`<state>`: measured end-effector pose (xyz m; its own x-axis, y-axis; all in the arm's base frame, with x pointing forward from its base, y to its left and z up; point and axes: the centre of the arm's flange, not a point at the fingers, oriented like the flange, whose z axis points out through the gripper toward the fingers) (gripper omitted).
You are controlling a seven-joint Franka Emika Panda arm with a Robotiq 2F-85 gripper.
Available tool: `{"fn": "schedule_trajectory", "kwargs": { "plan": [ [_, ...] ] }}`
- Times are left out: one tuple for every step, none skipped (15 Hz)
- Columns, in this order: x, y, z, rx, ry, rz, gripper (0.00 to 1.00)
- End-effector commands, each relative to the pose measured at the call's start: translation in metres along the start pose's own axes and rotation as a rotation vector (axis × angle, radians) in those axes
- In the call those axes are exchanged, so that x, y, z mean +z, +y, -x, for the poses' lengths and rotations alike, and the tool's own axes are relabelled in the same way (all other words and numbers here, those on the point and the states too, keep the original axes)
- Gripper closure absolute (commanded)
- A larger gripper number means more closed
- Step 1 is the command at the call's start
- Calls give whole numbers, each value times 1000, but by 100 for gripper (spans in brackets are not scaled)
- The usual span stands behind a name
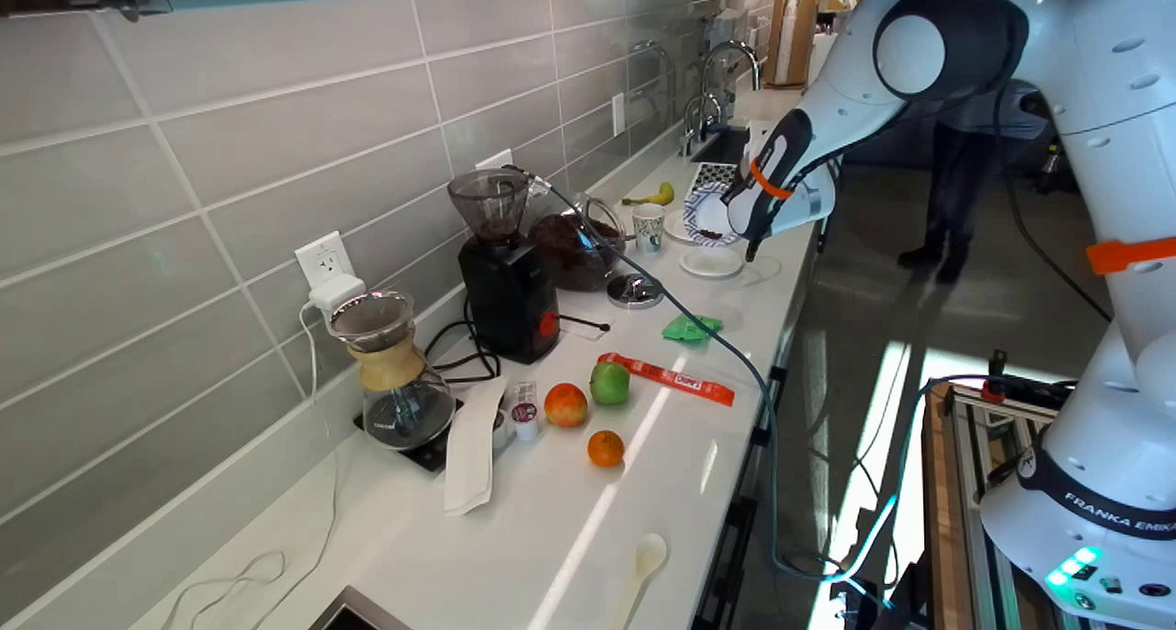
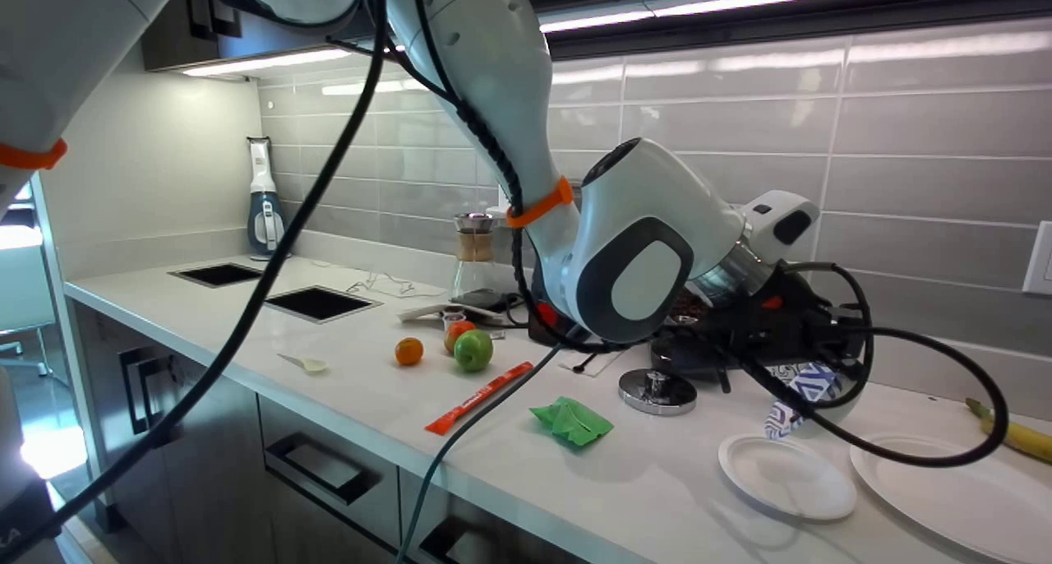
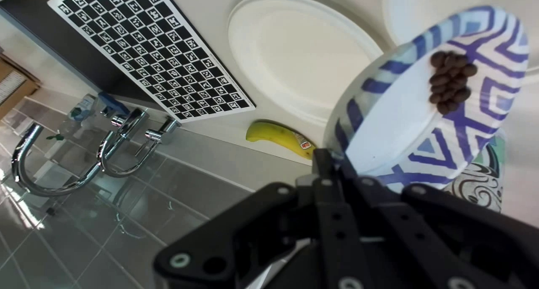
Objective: Pick up the bowl and pour it's contents on the plate
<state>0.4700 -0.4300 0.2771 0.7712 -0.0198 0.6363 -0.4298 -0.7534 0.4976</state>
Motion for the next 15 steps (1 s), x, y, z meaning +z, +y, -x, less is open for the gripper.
{"fn": "schedule_trajectory", "kwargs": {
  "plan": [
    [4,-8,3,-14,27,63,99],
    [4,-8,3,-19,39,77,99],
    [3,-8,3,-24,49,89,99],
    [2,-10,3,-28,65,101,99],
    [1,-11,3,-32,78,112,99],
    [0,-13,3,-38,93,123,99],
    [0,-15,3,-43,103,130,99],
    [-1,-17,4,-49,112,138,99],
    [-1,-19,5,-53,120,143,99],
    [-1,-20,5,-57,128,150,99],
    [-1,-22,6,-60,137,159,99],
    [-1,-23,7,-60,145,167,99],
    [-2,-24,8,-61,155,177,99],
    [-4,-25,10,-60,169,189,99],
    [-5,-27,11,-62,180,200,99]
  ]
}}
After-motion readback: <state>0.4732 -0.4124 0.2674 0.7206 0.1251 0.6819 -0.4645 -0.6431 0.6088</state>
